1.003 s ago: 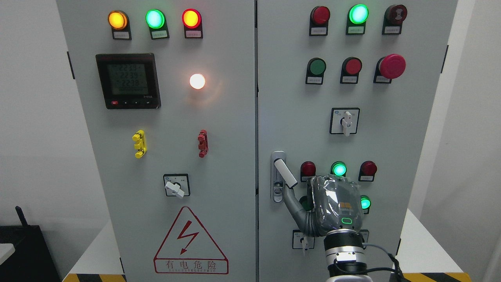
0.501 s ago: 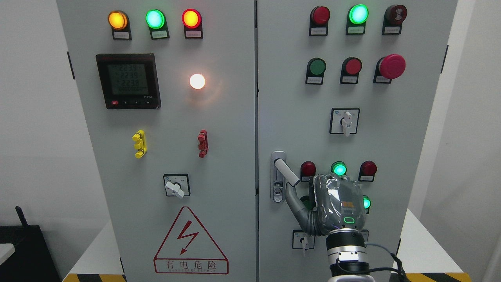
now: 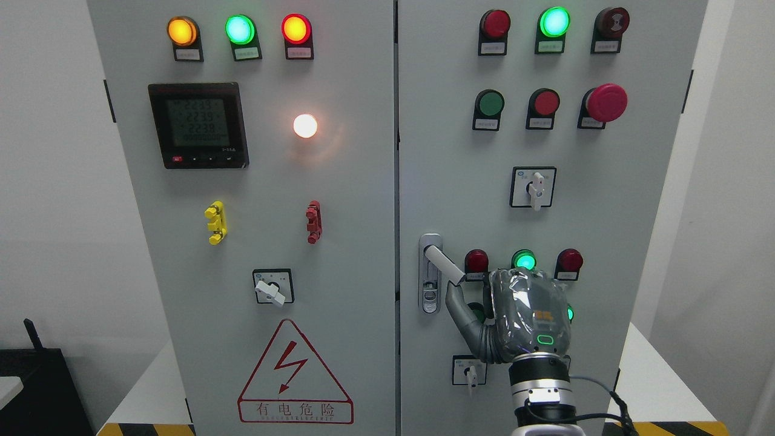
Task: Release door handle
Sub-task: 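Keep turning the handle until it lies horizontal, right hand holding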
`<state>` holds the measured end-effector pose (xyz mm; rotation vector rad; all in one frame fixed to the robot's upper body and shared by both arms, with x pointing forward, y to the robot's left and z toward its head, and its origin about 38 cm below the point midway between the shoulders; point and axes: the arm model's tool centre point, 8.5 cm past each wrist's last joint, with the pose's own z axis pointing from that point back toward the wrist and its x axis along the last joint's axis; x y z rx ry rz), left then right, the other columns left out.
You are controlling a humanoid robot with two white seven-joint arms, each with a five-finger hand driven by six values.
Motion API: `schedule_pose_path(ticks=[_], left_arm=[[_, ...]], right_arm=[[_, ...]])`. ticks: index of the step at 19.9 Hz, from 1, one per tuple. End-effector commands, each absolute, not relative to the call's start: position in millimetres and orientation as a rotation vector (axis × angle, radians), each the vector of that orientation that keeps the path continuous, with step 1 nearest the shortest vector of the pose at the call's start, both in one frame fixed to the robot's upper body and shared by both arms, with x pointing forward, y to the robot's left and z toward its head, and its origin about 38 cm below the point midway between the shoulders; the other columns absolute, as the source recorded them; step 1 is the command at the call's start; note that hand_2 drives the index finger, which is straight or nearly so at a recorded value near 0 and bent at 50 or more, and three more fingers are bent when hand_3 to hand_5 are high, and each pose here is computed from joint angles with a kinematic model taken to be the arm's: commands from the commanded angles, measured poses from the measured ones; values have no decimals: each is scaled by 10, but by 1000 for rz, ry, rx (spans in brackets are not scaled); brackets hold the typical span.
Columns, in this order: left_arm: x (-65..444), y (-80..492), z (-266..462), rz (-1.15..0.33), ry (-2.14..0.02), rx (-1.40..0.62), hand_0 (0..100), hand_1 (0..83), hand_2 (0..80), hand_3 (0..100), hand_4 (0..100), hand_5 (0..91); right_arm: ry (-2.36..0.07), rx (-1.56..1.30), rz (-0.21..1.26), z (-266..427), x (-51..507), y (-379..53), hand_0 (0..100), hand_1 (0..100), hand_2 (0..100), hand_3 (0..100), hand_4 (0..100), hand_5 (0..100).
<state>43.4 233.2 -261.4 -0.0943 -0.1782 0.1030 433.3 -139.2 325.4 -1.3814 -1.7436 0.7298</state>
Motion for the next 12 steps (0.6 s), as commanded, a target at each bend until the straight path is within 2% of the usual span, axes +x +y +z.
schedule_pose_path(ticks=[1,12], left_arm=[[377,2333,-2616,115,-162,-92,120,389,0,0,0,0],[367,2333,-2616,116,-160,-92,120,389,0,0,0,0]], right_arm=[[-1739,-1388,720,3264,4335,-1434,465,64,971,1000,1000,955],[-1741,-1397,710,3304,4344,-1461,467,65,969,1000,1000,956]])
